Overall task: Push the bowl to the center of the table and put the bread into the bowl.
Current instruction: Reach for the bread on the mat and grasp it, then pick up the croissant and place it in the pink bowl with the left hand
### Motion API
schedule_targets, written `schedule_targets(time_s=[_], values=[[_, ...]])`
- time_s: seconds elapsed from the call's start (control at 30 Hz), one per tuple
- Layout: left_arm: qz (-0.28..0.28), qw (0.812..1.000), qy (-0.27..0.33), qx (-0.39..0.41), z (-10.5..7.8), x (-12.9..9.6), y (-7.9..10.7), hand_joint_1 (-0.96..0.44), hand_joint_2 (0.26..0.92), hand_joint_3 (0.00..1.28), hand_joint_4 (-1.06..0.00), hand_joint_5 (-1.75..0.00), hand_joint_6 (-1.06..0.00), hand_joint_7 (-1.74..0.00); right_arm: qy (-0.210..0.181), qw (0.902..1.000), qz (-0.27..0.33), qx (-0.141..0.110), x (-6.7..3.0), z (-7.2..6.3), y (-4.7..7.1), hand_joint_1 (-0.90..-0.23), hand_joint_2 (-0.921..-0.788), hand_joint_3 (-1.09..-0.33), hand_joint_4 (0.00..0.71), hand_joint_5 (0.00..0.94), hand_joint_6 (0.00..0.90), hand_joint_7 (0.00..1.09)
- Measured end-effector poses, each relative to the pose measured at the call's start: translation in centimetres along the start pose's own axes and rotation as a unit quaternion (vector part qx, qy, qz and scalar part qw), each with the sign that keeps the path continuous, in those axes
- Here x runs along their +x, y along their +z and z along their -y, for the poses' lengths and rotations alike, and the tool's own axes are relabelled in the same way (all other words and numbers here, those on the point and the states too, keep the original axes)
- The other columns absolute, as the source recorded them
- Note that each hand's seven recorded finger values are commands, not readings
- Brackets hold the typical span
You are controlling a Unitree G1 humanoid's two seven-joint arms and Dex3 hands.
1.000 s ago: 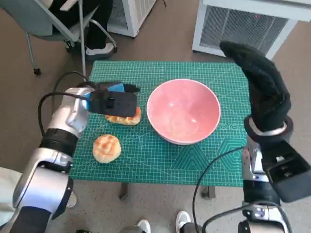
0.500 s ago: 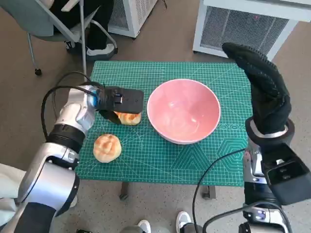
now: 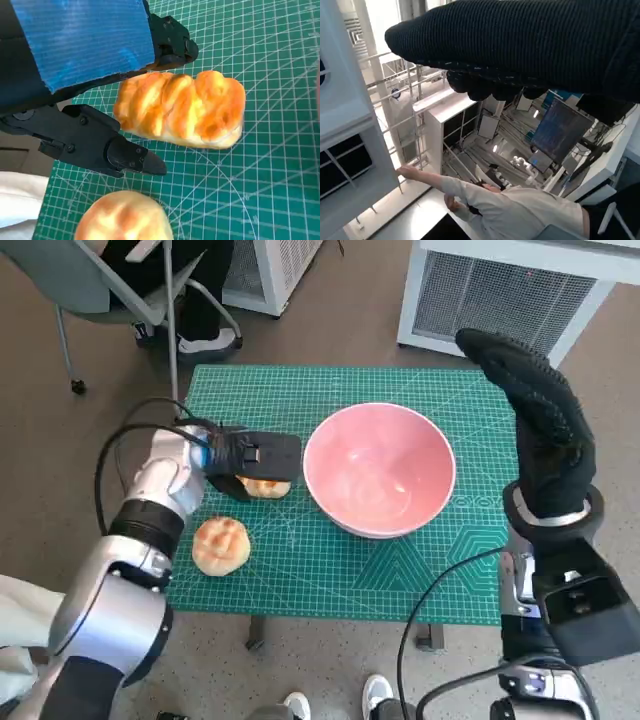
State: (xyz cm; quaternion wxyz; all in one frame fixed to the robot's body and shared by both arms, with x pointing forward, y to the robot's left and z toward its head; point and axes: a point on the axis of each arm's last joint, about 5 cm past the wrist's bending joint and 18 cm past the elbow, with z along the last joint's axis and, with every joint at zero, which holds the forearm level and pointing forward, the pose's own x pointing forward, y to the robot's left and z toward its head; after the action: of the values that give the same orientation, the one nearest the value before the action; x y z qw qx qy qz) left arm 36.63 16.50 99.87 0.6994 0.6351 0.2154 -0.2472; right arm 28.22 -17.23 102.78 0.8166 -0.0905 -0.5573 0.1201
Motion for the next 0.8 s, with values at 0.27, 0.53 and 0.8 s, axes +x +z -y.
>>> schedule_targets(time_s=[0.27, 0.53, 0.8], values=[[0.052, 0.994, 0.091, 0.006, 2.2, 0.7, -0.5, -0.02, 0.912, 0.13, -0.59, -1.21, -0.53, -1.13, -0.001, 1.0000, 0.001, 0.000, 0.00, 0.0, 0.0, -0.540, -0.921, -0.783, 0.260, 0.006, -0.001, 0.66], [0.075, 0.989, 0.129, -0.016, 2.6, 0.6, -1.8, 0.00, 0.920, 0.12, -0.63, -1.20, -0.55, -1.28, -0.001, 1.0000, 0.002, 0.000, -0.03, 0.0, 0.0, -0.543, -0.921, -0.782, 0.259, 0.005, -0.001, 0.65], [0.082, 0.981, 0.170, -0.050, 1.8, 0.0, -3.3, 0.00, 0.920, 0.12, -0.63, -1.19, -0.57, -1.27, -0.003, 1.0000, 0.001, 0.001, -0.14, 0.0, 0.1, -0.551, -0.921, -0.780, 0.259, 0.004, -0.001, 0.65]])
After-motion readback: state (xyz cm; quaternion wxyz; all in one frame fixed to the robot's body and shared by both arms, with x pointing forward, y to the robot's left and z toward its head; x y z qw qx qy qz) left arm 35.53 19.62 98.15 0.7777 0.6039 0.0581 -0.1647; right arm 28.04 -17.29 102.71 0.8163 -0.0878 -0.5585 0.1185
